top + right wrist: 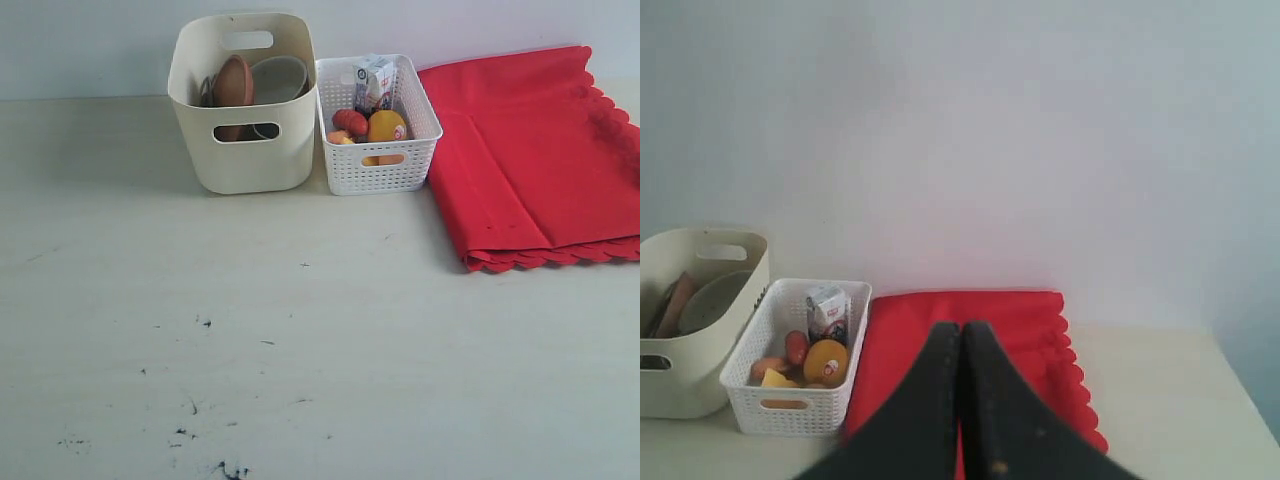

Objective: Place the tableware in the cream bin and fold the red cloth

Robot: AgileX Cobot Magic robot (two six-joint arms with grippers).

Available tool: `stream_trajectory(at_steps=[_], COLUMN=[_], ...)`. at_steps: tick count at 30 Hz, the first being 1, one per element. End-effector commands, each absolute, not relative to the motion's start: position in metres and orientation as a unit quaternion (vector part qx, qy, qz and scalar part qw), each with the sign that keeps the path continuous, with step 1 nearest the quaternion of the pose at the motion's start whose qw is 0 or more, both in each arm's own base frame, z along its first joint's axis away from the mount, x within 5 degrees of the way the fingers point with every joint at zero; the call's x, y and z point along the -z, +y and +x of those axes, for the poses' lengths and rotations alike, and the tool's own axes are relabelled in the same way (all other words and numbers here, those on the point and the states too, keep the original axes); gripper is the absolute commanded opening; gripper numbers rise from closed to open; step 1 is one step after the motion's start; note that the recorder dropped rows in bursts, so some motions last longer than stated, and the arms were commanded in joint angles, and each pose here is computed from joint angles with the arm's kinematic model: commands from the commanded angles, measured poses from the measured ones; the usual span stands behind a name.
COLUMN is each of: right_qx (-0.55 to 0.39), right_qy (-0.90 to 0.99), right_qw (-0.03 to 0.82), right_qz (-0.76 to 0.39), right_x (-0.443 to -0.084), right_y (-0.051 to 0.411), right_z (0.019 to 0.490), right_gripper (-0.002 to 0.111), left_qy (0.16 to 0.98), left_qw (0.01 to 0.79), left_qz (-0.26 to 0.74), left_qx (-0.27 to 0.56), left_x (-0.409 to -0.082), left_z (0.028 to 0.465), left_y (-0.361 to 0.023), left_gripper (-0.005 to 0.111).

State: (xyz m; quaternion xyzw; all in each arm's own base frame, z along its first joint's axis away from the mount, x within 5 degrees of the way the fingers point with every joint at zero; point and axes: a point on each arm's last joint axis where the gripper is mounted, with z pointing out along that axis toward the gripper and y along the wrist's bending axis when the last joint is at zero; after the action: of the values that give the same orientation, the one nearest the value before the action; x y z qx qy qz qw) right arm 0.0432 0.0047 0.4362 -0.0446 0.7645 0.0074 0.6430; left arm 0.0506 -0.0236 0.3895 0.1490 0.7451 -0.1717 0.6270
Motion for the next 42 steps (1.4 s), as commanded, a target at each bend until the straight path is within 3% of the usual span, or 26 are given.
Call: stream_trajectory(at_steps=[1,18,42], right_qx=[0.005,0.011,0.009], right_qy=[0.751,0.747,0.765], right_qw=[0.658,0.662,0.642], right_qz=[-0.053,-0.052,-0.054], right_x=[-0.411,-0.321,-0.315], right_y=[0.004,0.004,0.004], right_z=[0.028,0.062,0.062], right_gripper=[0.000,0.000,0.000], left_qy=[0.739,0.743,0.744], left_qw=[0.633,0.628,0.628], left_qz=[0.149,0.166,0.169], left_qx=[0.177,0.160,0.156], left_x=[-0.380,-0.324,-0.323], left_z=[0.056,0.076,0.076], left_y=[-0.027,-0.038,-0.038], left_gripper=[0.001,0.001,0.001])
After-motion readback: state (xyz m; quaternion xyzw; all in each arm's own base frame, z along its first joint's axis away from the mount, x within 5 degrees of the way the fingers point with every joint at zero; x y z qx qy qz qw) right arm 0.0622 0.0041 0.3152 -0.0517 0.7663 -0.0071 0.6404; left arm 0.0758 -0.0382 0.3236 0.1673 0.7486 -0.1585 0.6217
